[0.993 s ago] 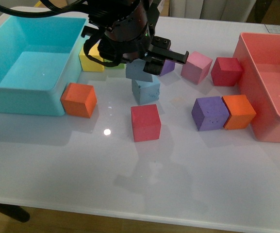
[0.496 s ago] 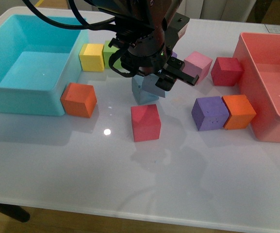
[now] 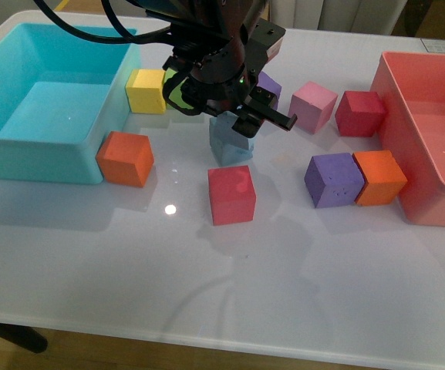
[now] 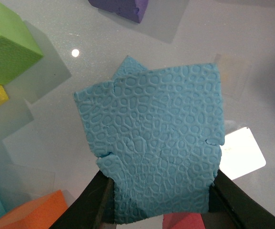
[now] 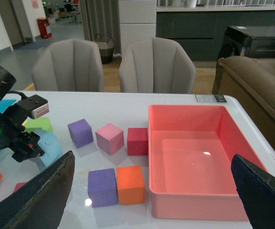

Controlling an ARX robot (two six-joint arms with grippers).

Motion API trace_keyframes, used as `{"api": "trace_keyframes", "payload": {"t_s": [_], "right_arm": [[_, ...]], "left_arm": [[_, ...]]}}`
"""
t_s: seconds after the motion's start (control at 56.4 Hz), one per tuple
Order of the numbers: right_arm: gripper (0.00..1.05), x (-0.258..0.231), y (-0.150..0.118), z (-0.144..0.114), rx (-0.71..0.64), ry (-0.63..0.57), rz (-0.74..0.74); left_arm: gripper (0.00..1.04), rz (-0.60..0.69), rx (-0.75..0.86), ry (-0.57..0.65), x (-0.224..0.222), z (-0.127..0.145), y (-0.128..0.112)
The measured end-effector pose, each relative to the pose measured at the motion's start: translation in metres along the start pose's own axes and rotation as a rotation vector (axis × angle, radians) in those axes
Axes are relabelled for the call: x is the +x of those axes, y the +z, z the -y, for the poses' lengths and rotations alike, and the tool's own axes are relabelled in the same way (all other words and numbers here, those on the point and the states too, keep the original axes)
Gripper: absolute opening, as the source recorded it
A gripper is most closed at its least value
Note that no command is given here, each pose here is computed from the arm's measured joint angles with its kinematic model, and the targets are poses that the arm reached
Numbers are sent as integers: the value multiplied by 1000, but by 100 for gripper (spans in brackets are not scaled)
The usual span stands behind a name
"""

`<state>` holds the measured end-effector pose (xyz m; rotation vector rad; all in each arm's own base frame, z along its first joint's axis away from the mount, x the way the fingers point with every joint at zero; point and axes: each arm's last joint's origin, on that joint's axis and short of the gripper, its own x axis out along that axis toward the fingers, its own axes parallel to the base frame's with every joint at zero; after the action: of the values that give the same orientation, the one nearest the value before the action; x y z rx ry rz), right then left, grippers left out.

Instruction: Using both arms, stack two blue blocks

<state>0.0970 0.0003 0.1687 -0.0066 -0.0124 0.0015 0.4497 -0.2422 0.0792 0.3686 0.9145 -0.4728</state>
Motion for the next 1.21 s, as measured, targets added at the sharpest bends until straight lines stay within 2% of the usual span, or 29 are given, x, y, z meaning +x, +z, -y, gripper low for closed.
{"api": "trace_keyframes", "payload": {"t_s": [0.354, 0.514, 0.691, 0.957, 1.205], "right_arm": [[96, 0, 0, 0, 0, 0, 0], [96, 0, 0, 0, 0, 0, 0], [96, 0, 0, 0, 0, 0, 0], [96, 0, 0, 0, 0, 0, 0], [96, 0, 0, 0, 0, 0, 0]], "left_arm": [[40, -3, 4, 2, 3, -2, 0], [70, -4, 7, -7, 5, -2, -1], [97, -15, 10, -16, 10, 0, -4], [96, -2, 12, -26, 10, 0, -4], [96, -3, -11, -42, 0, -3, -17]]}}
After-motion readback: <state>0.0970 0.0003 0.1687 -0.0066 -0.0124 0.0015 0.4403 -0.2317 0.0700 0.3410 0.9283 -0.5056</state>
